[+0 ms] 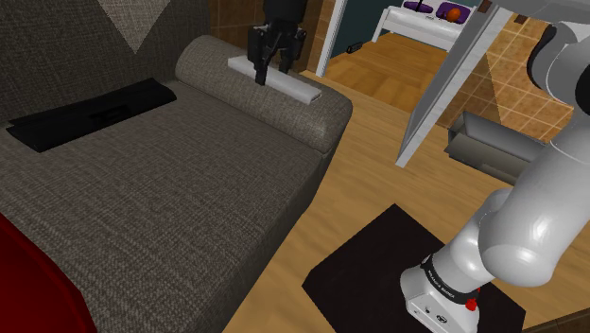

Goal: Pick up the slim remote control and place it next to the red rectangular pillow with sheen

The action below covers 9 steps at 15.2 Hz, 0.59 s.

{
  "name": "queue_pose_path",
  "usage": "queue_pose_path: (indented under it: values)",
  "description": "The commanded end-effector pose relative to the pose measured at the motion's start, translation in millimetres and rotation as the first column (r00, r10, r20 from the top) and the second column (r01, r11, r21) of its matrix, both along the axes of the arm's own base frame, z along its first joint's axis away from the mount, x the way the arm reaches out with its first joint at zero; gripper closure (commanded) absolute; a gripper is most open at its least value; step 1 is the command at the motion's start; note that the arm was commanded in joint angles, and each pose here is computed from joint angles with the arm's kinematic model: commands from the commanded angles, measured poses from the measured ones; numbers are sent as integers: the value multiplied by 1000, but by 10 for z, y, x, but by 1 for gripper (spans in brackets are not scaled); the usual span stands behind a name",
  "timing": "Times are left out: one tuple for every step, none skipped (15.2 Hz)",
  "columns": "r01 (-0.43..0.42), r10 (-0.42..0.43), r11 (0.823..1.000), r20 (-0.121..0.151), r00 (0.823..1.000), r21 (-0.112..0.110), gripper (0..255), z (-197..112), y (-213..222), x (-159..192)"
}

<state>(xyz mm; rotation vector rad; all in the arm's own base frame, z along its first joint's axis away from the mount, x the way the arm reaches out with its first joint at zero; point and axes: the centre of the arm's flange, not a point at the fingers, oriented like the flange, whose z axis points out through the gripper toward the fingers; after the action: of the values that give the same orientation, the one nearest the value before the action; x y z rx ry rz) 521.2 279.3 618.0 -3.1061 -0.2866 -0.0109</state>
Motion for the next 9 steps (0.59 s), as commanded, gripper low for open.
queue_pose_path:
  values:
    - [0, 0, 1000, 0, 1000, 0, 255, 114, 2, 3]
    - [0, 0, 1000, 0, 1000, 0, 255, 167, 2, 3]
    - [0, 0, 1000, 0, 1000, 0, 255, 198, 2, 3]
    - [0, 0, 1000, 0, 1000, 0, 255, 199, 112, -70]
    - [0, 0, 1000, 0, 1000, 0, 255, 199, 222, -142]
    - [0, 0, 1000, 0, 1000, 0, 255, 200, 332, -215]
    - [0, 0, 1000, 0, 1000, 0, 255, 200, 443, -288]
    - [0, 0, 1000, 0, 1000, 0, 255, 201, 553, -360]
    - [0, 0, 1000, 0, 1000, 0, 255, 201, 663, -433]
